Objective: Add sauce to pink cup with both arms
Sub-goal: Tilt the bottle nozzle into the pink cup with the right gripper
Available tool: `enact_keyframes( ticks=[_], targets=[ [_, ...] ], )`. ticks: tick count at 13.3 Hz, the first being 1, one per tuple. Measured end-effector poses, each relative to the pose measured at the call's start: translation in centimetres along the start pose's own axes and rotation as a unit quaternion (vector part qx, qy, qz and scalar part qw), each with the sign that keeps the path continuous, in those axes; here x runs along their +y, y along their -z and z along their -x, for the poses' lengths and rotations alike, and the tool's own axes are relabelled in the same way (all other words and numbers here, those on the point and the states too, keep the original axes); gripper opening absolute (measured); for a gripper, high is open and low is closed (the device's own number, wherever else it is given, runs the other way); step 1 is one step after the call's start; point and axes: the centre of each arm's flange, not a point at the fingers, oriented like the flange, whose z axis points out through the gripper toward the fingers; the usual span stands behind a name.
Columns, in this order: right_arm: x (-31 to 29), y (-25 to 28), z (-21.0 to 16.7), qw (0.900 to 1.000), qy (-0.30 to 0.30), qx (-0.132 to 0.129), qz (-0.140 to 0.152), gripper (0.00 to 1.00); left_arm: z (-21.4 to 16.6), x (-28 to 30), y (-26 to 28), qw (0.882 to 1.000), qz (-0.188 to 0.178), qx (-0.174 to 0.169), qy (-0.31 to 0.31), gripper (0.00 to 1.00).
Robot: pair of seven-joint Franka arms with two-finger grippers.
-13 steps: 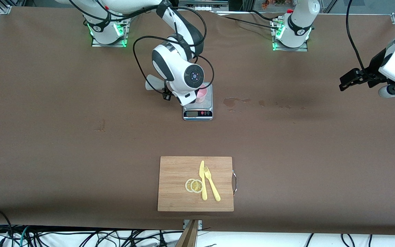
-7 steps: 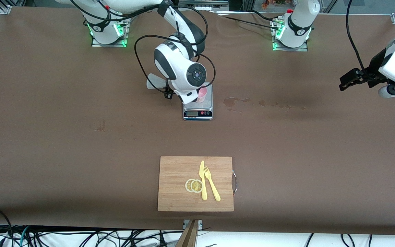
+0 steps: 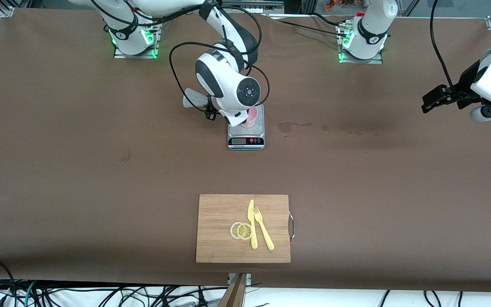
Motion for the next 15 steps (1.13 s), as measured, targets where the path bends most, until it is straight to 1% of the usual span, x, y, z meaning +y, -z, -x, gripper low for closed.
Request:
enact_keyframes(
  ticks=[6,11,15],
  targets=[
    [-0.18,-0.18,-0.19,1.0,0.002,-0.003,-0.001,0.33,0.0,0.03,-0.02,1.0,0.0,0.0,0.0,1.0],
    [-0.04,0.34,-0.35,1.0,0.001,-0.001,0.001,0.33,0.0,0.04,-0.02,1.0,0.0,0.0,0.0,1.0],
    [-0.06,0.01,-0.29,1.0,0.001,-0.012,-0.006,0.33,0.01,0.09,-0.02,1.0,0.0,0.0,-0.001,1.0]
  ],
)
